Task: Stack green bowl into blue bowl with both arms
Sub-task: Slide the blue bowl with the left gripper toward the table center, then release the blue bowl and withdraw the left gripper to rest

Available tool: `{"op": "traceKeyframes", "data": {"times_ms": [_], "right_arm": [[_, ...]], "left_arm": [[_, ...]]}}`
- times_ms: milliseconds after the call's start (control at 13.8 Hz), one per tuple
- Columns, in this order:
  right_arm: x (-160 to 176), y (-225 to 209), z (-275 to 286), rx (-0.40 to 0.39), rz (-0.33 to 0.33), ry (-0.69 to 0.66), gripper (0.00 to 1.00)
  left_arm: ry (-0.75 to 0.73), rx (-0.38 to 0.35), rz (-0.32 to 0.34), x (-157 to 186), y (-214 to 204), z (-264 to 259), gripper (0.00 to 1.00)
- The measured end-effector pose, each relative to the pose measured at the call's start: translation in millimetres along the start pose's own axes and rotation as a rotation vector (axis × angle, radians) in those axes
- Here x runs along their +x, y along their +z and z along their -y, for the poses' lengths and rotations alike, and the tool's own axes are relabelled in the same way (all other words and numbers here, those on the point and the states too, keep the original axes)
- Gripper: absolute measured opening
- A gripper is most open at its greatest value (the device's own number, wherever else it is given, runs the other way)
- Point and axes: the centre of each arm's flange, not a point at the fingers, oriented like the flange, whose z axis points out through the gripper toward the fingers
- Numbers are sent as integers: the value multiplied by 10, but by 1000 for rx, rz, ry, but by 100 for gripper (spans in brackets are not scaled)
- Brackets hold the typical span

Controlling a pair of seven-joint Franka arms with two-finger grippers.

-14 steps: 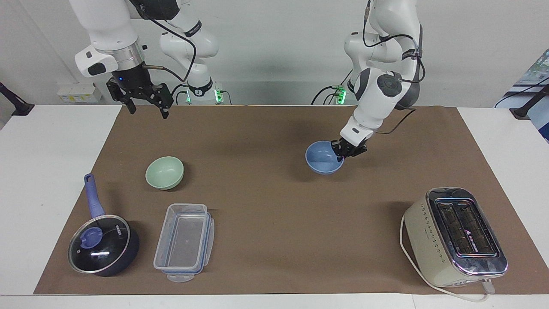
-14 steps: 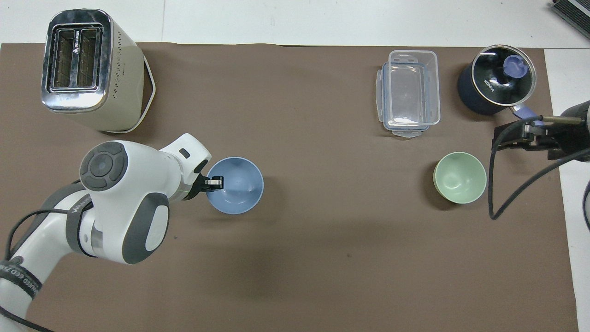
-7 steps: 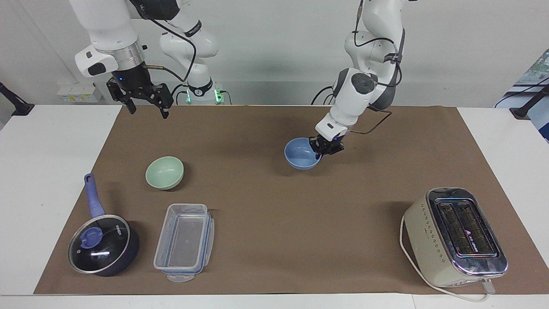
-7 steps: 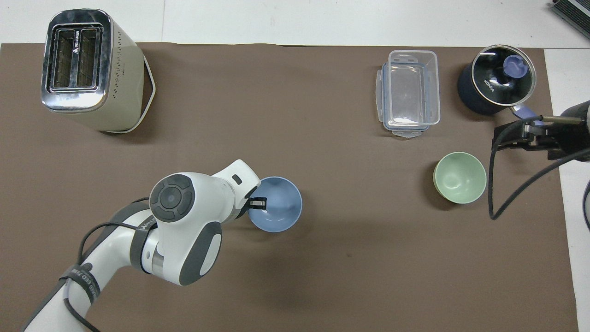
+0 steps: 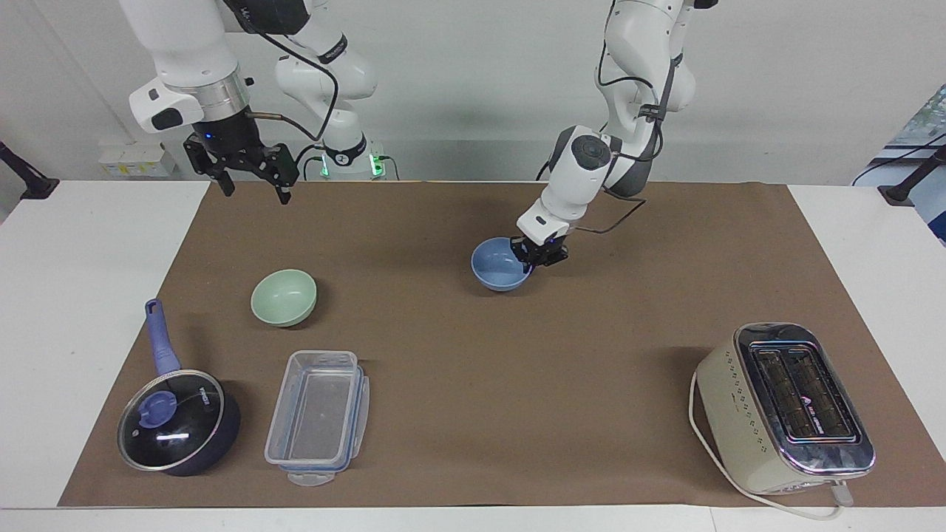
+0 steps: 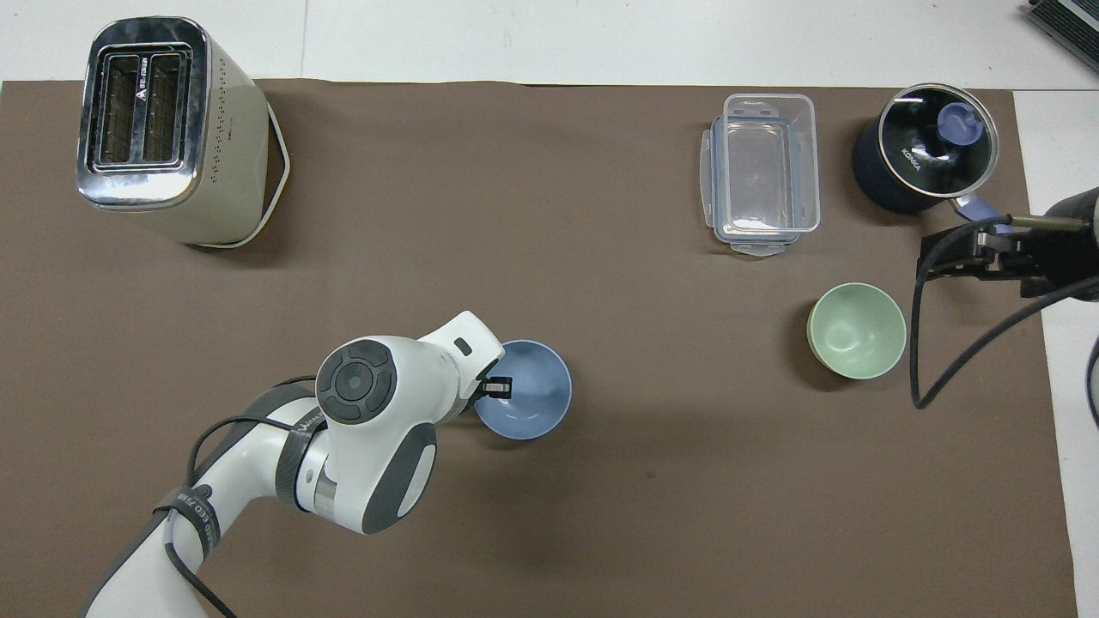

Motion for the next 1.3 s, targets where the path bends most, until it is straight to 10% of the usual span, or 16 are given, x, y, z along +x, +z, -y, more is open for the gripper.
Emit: {"op": "traceKeyframes", "data": {"times_ms": [433, 939, 1300], "right_arm": [[4, 1, -19, 0, 0, 4, 100], [142, 72, -267, 9, -46, 27, 100], [413, 899, -735, 7, -67, -38, 100]], "left_arm": [[-107, -10, -35, 453, -386, 480, 96], [-129, 17, -27, 996, -1100, 1608, 100], [-64, 24, 7, 976, -1826, 2508, 100]]}}
